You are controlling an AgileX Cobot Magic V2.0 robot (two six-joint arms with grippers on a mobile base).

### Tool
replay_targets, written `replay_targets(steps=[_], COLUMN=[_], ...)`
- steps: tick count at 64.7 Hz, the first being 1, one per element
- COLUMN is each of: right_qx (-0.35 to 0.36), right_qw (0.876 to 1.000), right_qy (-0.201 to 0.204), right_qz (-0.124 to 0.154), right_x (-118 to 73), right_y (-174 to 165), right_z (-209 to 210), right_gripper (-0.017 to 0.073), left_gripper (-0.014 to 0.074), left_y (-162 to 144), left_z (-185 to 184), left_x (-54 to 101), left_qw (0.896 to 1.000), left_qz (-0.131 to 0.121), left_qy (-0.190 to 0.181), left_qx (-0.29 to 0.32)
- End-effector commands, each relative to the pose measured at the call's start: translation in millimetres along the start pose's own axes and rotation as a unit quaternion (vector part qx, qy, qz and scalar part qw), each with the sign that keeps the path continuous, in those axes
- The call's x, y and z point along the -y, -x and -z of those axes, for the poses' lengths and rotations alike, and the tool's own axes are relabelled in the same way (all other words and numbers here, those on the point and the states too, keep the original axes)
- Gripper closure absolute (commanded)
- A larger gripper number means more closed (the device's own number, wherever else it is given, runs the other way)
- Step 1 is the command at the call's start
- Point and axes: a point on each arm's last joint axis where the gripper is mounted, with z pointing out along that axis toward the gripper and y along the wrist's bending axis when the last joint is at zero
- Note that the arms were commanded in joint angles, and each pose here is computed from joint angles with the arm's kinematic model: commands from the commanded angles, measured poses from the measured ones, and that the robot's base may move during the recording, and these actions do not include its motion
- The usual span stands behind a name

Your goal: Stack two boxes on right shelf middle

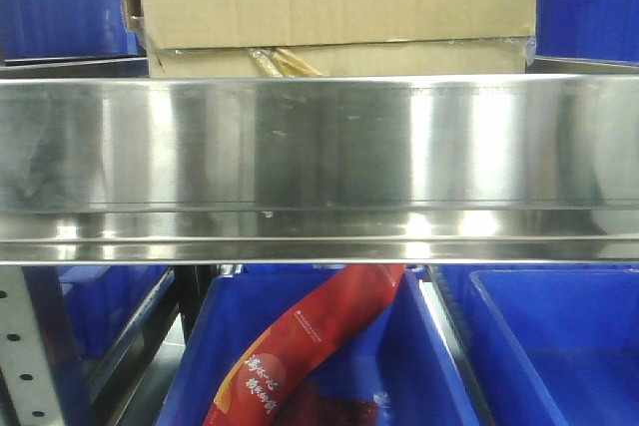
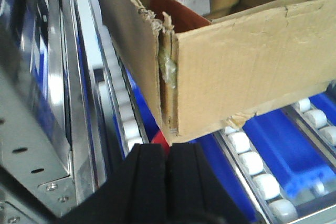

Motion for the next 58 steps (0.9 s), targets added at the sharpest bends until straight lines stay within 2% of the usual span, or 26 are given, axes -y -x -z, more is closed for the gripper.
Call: replay_targets(steps=[1, 15, 19, 29, 37, 58], right_qx=[0.047, 0.089, 0.103, 0.127, 0.142, 0.143], right_qw=[0.999, 0.996, 0.994, 0.992, 0.99, 0.989], right_qy=[-0.013, -0.019, -0.019, -0.021, -0.023, -0.024], right_qz=[0.01, 0.011, 0.011, 0.011, 0.012, 0.012], right_x=[2.1, 1.9, 1.7, 1.8, 2.2, 2.2], right_y=[-18, -55, -57, -55, -52, -52], right_z=[6, 21, 25, 29, 30, 30], right_gripper=[0.0713, 0.0713, 0.0713, 0.0713, 0.0713, 0.0713], left_gripper=[0.0704, 0.0704, 0.0704, 0.0704, 0.0704, 0.0704], left_y=[-22, -90, -107, -139, -147, -147], left_z=[7, 12, 12, 7, 4, 4], left_x=[-0.3, -2.4, -2.5, -3.1, -3.2, -3.2], left_qw=[0.998, 0.986, 0.981, 0.976, 0.976, 0.976], left_qz=[-0.006, -0.011, -0.011, -0.013, -0.013, -0.013], left_qy=[-0.014, -0.04, -0.047, -0.056, -0.057, -0.057], left_qx=[0.059, 0.161, 0.188, 0.21, 0.208, 0.208])
